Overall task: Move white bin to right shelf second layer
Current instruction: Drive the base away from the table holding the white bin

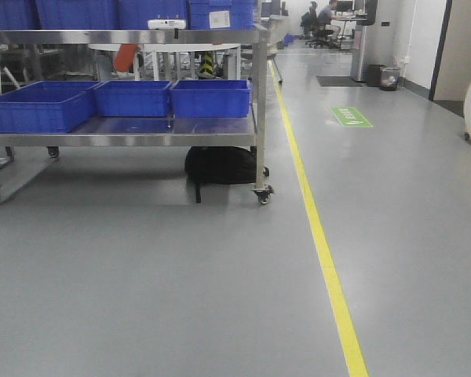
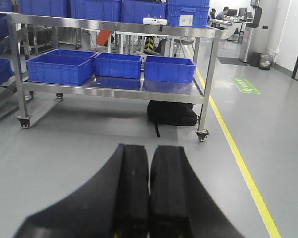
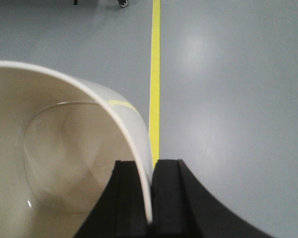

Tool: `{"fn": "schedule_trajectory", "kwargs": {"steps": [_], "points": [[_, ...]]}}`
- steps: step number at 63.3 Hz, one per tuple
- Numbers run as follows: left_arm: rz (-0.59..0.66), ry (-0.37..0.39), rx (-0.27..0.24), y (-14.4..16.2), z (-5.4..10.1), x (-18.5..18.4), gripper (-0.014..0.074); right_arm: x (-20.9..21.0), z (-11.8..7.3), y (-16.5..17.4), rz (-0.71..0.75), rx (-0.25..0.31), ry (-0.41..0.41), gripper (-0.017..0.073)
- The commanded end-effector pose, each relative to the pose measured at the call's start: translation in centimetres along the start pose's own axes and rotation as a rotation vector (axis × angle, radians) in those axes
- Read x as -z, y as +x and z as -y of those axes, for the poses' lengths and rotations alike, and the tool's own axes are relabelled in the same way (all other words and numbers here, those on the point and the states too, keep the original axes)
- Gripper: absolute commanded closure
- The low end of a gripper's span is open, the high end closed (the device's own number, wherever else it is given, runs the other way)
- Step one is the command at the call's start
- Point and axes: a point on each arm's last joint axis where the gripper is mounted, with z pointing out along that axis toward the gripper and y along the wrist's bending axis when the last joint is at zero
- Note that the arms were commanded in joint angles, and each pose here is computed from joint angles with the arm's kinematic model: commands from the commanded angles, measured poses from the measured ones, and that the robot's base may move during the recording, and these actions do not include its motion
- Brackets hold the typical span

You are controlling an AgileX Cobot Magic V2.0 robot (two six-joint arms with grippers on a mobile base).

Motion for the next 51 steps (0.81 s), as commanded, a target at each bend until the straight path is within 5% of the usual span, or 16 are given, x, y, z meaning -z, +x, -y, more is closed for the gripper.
{"fn": "schedule_trajectory", "kwargs": {"steps": [1, 51], "points": [[0.073, -0.004, 0.006, 0.10, -0.09, 0.06, 0.0509, 0.65, 0.00, -1.64, 0.124, 0.008, -0.004, 0.0510], [0.073, -0.004, 0.006, 0.10, -0.09, 0.06, 0.0509, 0.65, 0.00, -1.64, 0.124, 0.008, -0.004, 0.0510]]}}
